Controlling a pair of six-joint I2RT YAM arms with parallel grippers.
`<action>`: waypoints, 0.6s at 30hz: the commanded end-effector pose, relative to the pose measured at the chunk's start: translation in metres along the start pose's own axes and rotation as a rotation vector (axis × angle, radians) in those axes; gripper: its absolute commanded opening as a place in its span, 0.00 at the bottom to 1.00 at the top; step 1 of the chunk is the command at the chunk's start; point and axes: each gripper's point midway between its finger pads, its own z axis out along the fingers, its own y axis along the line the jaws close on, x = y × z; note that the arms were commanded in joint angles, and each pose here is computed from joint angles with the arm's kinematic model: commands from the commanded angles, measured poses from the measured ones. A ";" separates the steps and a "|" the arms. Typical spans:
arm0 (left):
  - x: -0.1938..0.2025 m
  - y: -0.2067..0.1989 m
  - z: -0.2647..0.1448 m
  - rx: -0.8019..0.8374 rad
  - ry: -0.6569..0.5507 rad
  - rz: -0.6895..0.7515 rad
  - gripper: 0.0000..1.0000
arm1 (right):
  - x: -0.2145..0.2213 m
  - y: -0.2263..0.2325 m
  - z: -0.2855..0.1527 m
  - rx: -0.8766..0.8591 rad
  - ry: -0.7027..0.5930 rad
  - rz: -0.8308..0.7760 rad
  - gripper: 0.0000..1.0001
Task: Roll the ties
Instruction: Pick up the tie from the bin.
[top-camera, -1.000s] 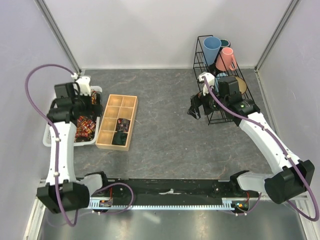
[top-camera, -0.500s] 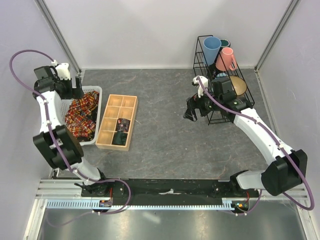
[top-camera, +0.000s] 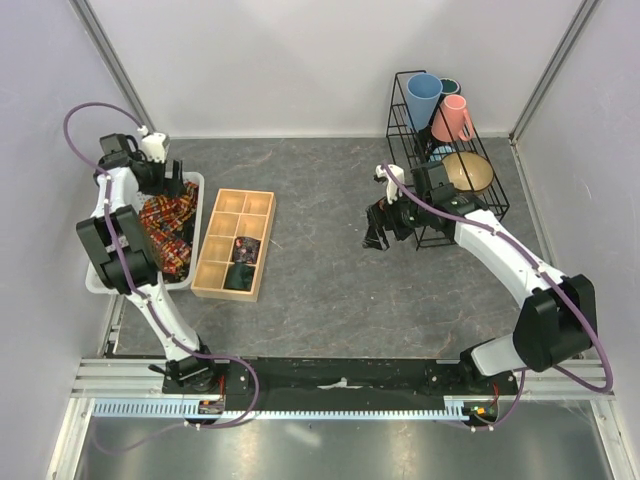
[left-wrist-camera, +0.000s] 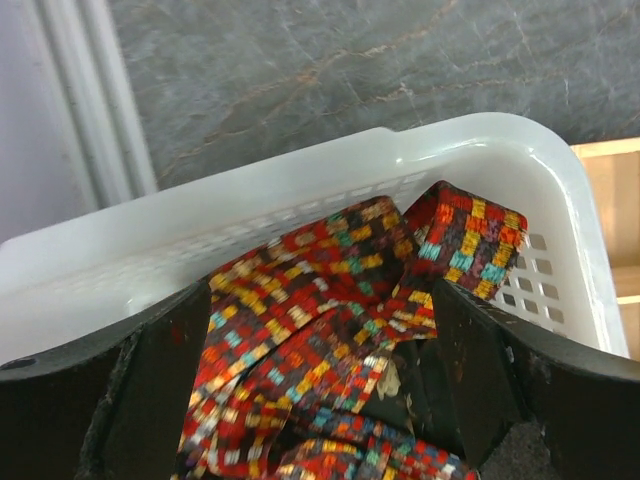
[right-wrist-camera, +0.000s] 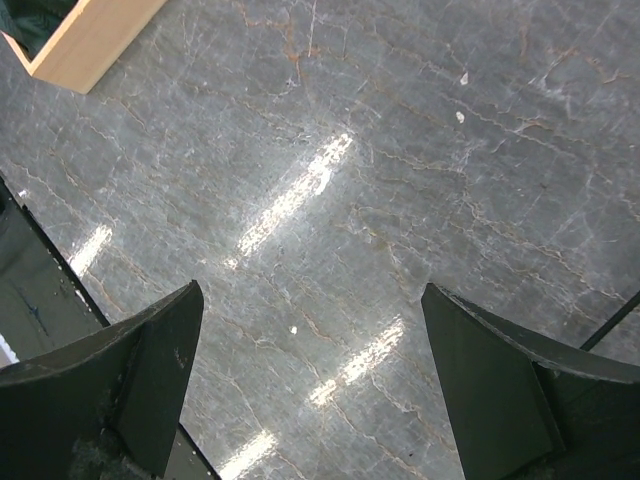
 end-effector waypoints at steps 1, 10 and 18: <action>-0.008 0.001 0.019 0.011 -0.014 0.102 0.99 | -0.011 0.005 0.003 -0.043 -0.010 -0.028 0.98; 0.025 0.004 0.042 -0.012 0.048 0.107 0.93 | -0.004 0.004 0.011 -0.056 0.014 -0.002 0.98; -0.008 -0.016 0.003 0.034 -0.069 0.132 0.24 | -0.006 0.004 0.009 -0.048 0.006 0.000 0.98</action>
